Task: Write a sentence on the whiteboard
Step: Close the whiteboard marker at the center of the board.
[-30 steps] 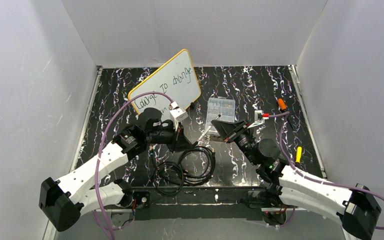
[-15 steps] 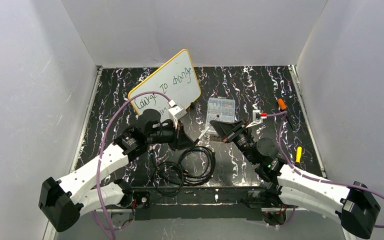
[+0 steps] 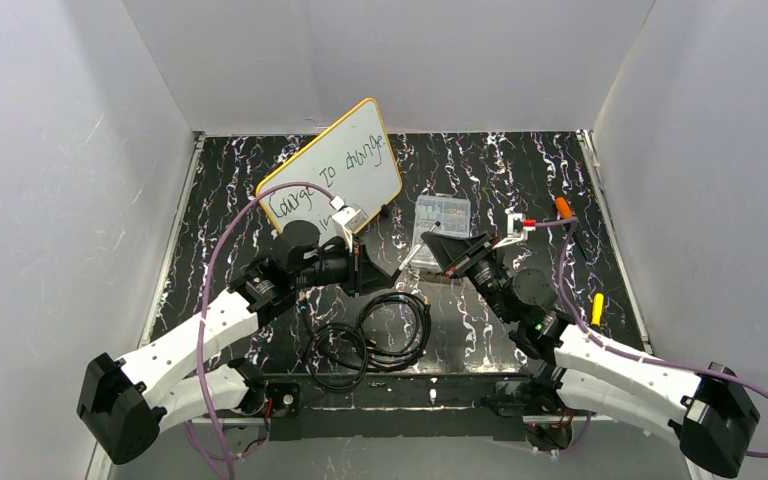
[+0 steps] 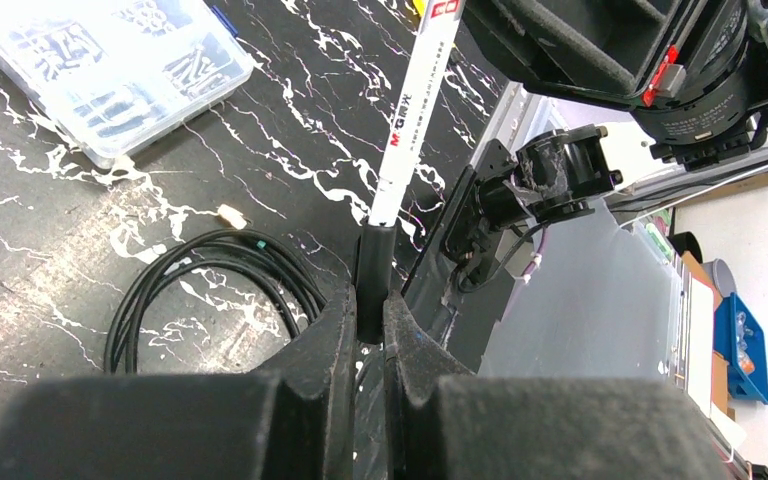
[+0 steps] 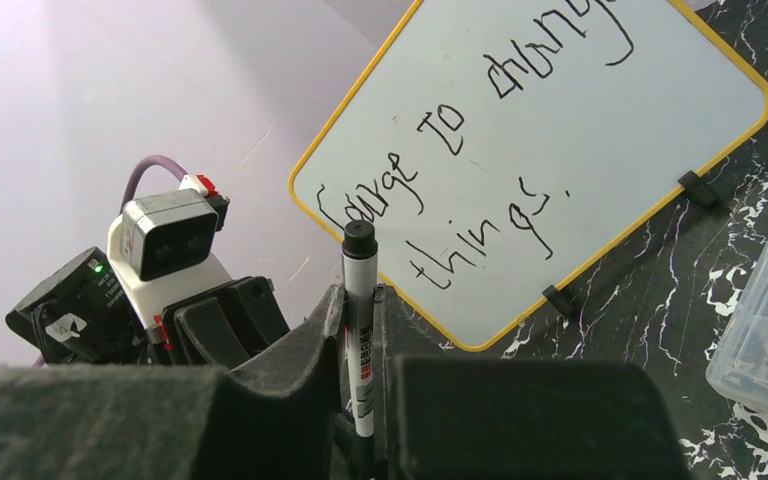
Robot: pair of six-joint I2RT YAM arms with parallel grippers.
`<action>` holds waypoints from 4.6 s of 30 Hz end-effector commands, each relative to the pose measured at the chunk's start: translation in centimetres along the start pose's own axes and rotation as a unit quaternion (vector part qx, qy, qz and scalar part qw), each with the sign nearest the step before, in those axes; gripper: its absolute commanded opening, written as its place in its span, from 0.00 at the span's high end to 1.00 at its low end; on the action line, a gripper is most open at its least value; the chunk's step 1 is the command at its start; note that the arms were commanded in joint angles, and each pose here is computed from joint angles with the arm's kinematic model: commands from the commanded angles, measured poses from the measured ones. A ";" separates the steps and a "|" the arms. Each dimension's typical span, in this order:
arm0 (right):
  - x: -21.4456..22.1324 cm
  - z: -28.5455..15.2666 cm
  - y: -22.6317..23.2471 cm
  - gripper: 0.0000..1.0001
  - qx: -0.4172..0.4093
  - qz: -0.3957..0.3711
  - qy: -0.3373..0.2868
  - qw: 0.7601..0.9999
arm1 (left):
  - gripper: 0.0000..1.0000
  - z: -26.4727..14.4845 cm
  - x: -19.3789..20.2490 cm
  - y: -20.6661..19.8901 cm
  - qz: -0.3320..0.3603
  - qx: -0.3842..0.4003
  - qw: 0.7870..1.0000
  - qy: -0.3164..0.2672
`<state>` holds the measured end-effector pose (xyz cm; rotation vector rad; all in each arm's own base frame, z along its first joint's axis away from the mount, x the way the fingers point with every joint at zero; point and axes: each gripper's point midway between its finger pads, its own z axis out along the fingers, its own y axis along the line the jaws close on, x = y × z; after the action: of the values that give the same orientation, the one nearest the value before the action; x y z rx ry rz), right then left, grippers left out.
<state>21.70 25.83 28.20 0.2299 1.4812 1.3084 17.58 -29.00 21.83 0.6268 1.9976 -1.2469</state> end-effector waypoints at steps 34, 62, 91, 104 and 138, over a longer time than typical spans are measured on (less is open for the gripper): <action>6.4 -0.4 -2.3 0.99 0.083 0.024 0.142 0.986 | 1.00 1.0 -11.7 -0.8 0.056 -0.033 0.982 -0.178; 11.3 -2.8 -3.8 0.99 0.130 0.032 0.201 0.970 | 1.00 0.8 -14.0 -1.2 0.058 -0.034 0.973 -0.219; 7.6 -3.5 -4.1 0.99 0.165 -0.039 0.122 0.978 | 0.45 -1.4 -6.4 0.5 0.041 -0.062 0.991 -0.115; 4.2 -1.8 -0.7 0.99 0.125 -0.067 0.074 0.987 | 0.27 -0.7 6.2 -0.7 0.060 -0.006 0.992 0.114; 4.5 -1.7 0.5 0.99 0.099 -0.044 0.081 0.991 | 1.00 2.9 7.7 0.1 0.036 -0.021 0.994 0.099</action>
<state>18.49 27.98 22.77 0.1627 1.8104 1.0566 13.55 -31.43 15.15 0.8233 2.1560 -1.1431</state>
